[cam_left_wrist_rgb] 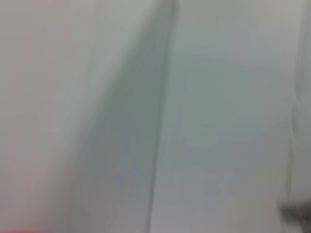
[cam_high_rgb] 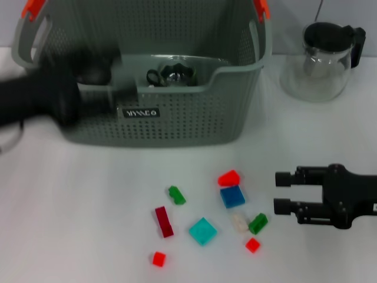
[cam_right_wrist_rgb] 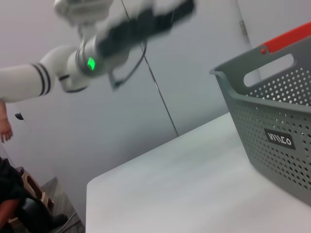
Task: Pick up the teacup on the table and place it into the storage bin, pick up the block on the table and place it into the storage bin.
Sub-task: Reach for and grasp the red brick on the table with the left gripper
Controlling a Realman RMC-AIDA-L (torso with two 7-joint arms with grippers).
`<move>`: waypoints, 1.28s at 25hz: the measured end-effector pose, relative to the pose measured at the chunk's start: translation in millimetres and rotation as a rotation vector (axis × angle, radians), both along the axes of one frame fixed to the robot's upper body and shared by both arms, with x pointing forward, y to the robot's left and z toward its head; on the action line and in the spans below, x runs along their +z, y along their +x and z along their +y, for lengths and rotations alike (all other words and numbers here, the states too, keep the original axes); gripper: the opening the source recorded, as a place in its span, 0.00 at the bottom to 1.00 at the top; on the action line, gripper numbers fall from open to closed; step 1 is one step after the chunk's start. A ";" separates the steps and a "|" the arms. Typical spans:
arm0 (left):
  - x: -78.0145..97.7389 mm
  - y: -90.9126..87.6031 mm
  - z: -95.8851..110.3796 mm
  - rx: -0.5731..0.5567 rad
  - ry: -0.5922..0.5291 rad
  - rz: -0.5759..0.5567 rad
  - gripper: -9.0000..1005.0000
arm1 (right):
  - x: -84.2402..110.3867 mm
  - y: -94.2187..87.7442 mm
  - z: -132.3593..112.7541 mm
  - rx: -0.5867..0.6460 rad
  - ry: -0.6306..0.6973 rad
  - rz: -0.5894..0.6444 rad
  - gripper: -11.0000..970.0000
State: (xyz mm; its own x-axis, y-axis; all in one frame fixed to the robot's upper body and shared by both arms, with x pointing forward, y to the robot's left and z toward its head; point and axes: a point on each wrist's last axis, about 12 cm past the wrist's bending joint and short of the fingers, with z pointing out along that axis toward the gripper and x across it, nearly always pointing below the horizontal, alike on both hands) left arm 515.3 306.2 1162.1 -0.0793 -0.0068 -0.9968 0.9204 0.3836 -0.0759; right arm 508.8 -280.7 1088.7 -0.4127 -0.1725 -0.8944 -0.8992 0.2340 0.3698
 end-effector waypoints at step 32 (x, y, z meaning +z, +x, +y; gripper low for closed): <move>-135.3 -24.2 -52.3 -0.110 0.406 0.108 0.85 | -0.5 -0.7 0.2 -0.008 0.007 0.007 0.68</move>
